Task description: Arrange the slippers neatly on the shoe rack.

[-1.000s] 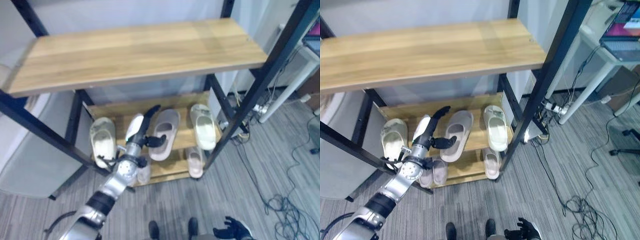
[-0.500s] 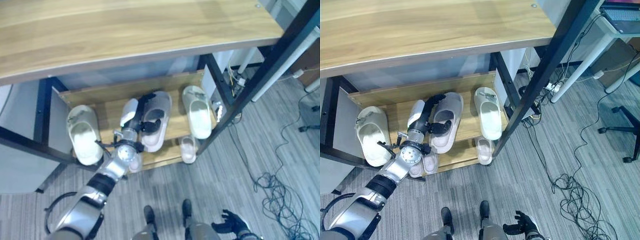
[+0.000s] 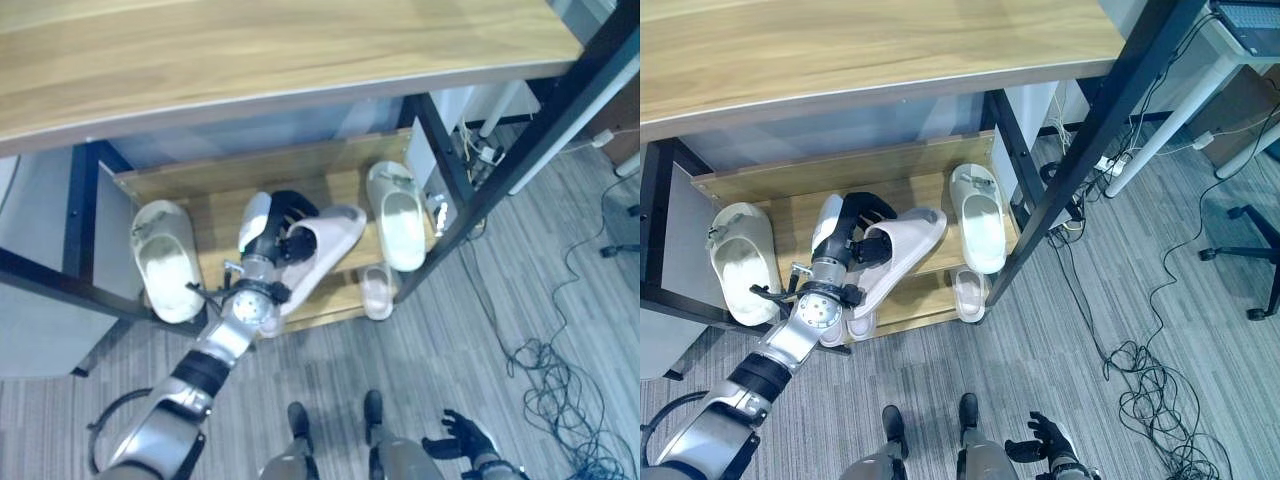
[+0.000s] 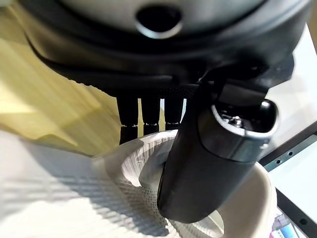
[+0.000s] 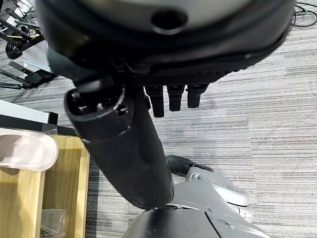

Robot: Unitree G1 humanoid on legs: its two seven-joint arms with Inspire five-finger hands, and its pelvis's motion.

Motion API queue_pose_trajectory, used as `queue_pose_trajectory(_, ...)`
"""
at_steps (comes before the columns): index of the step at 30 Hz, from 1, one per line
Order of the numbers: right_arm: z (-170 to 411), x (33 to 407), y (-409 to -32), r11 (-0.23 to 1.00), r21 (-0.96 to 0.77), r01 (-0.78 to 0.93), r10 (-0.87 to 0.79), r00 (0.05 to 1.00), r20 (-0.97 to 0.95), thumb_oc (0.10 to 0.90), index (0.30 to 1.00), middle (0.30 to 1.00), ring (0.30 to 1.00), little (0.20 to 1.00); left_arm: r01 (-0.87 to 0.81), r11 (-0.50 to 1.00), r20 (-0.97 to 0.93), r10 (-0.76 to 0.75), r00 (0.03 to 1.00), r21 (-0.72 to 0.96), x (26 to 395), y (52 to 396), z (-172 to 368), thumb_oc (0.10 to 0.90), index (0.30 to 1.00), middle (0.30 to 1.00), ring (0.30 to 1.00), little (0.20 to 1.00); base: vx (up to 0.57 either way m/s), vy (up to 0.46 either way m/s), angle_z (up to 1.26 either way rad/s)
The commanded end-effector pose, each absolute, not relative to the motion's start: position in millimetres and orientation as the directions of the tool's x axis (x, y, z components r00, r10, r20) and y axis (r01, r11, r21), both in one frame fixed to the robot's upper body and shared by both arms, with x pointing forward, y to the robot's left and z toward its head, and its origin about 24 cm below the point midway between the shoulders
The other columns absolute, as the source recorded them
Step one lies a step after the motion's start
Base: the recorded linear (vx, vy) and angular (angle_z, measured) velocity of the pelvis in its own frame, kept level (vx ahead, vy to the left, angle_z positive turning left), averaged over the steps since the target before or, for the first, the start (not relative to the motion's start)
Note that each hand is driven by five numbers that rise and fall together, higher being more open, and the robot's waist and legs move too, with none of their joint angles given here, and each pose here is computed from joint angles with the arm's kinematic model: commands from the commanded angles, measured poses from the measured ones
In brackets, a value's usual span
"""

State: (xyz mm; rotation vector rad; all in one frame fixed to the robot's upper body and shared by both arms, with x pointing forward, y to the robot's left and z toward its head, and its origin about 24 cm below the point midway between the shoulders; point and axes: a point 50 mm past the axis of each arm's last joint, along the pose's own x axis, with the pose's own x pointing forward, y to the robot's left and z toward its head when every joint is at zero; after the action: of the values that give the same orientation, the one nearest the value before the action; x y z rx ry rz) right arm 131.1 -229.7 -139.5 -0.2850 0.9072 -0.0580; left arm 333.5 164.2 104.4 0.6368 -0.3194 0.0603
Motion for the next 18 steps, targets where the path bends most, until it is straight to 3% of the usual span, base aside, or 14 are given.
queue_pose_trajectory(1, -138.5, 131.5, -226.2, 0.962, -0.261, -0.081, -0.152, 0.636, -0.756, 0.8, 0.9, 0.9, 0.9, 0.9, -0.187, 0.908, 0.583, -0.074, 0.809, 0.375, 324.6, 150.5, 163.5, 0.4, 0.3, 0.3, 0.3, 0.3, 0.0, -0.01, 0.07)
queue_pose_trajectory(8, -134.0, 145.9, -225.1, 0.962, -0.265, -0.06, -0.16, 0.663, -0.731, 0.8, 0.9, 0.9, 0.9, 0.9, -0.087, 0.931, 0.626, -0.167, 0.761, 0.354, 287.8, 146.1, 162.0, 0.4, 0.3, 0.3, 0.3, 0.3, -0.05, -0.019, 0.07)
queue_pose_trajectory(18, -113.6, 184.5, -228.3, 0.958, -0.287, -0.006, -0.184, 0.755, -0.629, 0.8, 0.9, 0.9, 0.9, 0.9, 0.036, 0.935, 0.608, -0.257, 0.751, 0.352, 271.9, 131.4, 155.2, 0.4, 0.3, 0.3, 0.3, 0.3, -0.14, -0.034, 0.11)
